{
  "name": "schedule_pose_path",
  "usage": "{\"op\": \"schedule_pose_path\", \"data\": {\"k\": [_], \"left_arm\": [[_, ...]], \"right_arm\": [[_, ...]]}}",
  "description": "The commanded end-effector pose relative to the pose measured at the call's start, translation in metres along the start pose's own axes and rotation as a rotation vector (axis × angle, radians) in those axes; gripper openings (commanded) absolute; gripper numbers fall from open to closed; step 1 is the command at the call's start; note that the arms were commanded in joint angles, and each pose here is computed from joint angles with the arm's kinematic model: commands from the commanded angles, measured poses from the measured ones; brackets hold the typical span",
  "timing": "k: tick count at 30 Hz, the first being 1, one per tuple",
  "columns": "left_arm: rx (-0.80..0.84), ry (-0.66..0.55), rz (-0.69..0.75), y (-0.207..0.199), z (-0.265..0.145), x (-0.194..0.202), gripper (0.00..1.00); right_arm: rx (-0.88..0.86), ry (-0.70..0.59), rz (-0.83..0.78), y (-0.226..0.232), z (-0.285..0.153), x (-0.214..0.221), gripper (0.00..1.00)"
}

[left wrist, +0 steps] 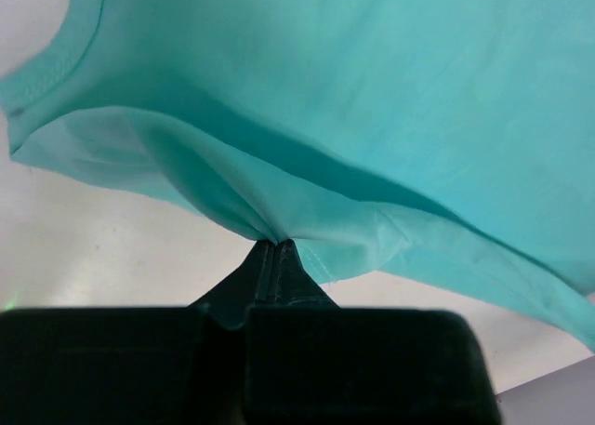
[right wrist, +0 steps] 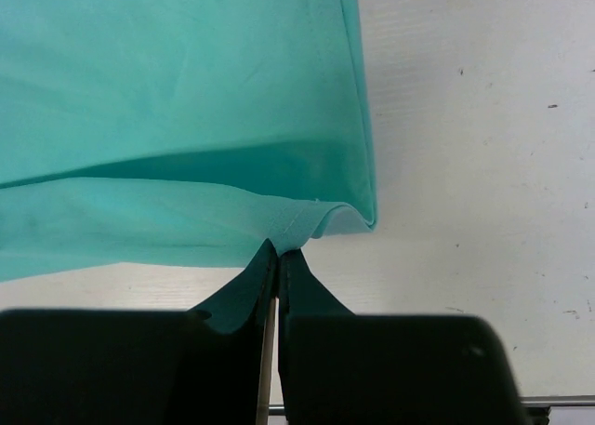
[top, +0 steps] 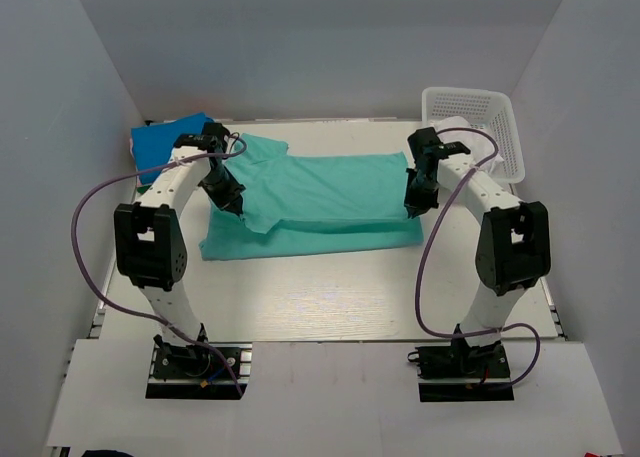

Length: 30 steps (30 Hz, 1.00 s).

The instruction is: Fold and stack the t-shirts

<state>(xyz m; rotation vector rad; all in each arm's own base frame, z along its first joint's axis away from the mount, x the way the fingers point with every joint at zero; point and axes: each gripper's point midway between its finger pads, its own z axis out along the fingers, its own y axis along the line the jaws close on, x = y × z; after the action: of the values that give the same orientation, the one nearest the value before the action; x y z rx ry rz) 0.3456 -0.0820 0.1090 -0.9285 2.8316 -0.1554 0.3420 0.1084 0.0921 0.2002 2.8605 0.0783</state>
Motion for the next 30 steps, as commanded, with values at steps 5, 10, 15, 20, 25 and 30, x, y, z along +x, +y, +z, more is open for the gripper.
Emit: {"op": "schedule_pose_path", "data": {"k": [5, 10, 15, 20, 25, 30], "left_arm": [[0.042, -0.090, -0.001, -0.028, 0.011, -0.042, 0.00], [0.071, -0.131, 0.004, -0.052, 0.025, -0.082, 0.94], [0.056, -0.174, 0.018, -0.059, 0.011, -0.100, 1.00], [0.086, -0.124, 0.067, -0.045, 0.012, -0.066, 1.00], [0.035, -0.046, 0.101, -0.009, 0.011, -0.021, 1.00], [0.187, -0.025, 0.163, -0.018, 0.015, 0.009, 1.00]], "right_arm": [[0.029, -0.052, 0.070, -0.003, 0.009, -0.025, 0.03], [-0.018, -0.118, 0.078, 0.009, 0.014, -0.052, 0.37], [-0.066, -0.177, 0.034, 0.018, -0.009, -0.058, 0.59], [-0.207, -0.123, -0.083, 0.039, -0.008, -0.022, 0.90], [-0.330, -0.135, -0.200, 0.067, -0.008, 0.000, 0.90], [-0.333, -0.108, -0.226, 0.072, 0.009, 0.007, 0.90]]}}
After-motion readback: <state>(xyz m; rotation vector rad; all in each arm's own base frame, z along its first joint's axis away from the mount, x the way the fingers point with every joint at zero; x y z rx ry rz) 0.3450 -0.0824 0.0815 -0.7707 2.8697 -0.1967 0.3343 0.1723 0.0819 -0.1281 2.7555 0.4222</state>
